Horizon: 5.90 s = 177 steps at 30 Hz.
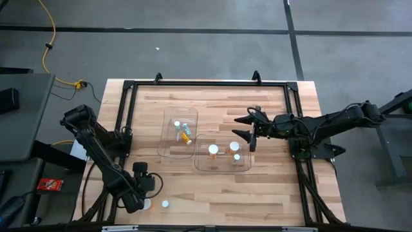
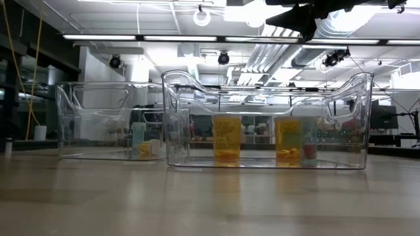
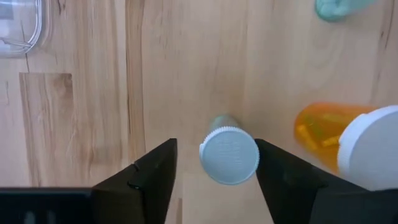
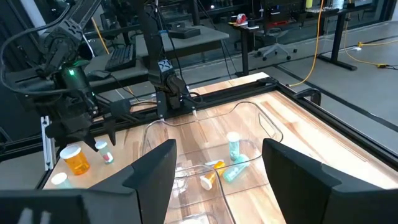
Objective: Pick and place medicine bottles into bin by pill shape (circle, oval)
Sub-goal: Put the blue capsule bottle into the right transparent bin, then put the blue tablet bottle into the left transparent bin
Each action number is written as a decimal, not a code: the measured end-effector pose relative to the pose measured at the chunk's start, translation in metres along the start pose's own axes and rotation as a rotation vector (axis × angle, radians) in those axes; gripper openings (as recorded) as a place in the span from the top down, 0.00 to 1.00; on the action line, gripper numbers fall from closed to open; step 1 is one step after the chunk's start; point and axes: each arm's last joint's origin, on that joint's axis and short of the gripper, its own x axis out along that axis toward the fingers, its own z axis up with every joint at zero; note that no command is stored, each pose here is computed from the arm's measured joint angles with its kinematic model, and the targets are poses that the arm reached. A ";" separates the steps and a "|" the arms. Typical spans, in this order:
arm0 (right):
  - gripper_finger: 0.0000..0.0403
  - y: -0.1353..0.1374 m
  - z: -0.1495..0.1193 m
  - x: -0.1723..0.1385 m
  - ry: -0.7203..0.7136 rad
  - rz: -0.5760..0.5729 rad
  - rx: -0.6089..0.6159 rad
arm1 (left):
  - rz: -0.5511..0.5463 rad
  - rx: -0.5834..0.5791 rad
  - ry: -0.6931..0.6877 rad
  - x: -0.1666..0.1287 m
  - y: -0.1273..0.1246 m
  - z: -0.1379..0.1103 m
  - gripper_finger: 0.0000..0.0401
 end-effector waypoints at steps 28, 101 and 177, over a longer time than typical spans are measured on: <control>0.42 0.000 -0.001 0.000 0.007 -0.002 0.027 | -0.073 -0.196 -0.535 -0.103 0.084 0.033 0.74; 0.42 0.002 0.003 0.000 -0.020 0.043 0.003 | -0.014 0.175 -0.254 0.044 0.127 0.247 0.72; 0.42 0.002 0.003 0.000 -0.017 0.060 0.008 | -0.241 -0.275 -1.331 -0.072 0.166 0.084 0.55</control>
